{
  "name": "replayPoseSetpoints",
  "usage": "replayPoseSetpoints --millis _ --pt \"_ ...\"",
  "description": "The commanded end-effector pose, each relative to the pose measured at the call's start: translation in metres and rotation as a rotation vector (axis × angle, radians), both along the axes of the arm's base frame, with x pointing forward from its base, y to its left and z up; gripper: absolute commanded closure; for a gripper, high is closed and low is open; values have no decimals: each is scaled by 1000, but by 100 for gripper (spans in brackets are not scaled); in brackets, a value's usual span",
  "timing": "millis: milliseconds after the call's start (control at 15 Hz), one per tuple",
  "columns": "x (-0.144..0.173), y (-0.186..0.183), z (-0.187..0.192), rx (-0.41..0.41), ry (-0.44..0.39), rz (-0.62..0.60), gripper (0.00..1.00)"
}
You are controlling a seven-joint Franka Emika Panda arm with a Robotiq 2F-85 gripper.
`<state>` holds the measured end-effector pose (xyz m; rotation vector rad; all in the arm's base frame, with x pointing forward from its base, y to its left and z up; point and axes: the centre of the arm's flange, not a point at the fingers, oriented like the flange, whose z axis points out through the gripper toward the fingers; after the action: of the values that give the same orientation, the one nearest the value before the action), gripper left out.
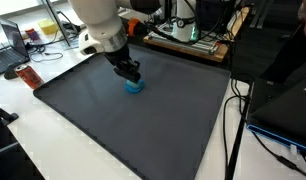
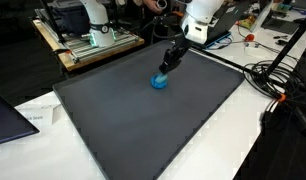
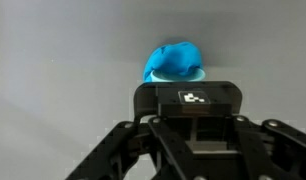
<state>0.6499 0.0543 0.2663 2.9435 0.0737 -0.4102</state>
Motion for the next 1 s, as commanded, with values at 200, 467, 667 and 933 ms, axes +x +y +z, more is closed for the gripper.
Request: replayPoseSetpoints --millis 200,467,667,933 --pt "21 2 -42 11 -132 -87 78" --pt "28 2 -47 8 -151 -101 78" --pt "35 2 -52 -12 -185 -110 78" --pt "47 5 -58 -23 -226 -118 78"
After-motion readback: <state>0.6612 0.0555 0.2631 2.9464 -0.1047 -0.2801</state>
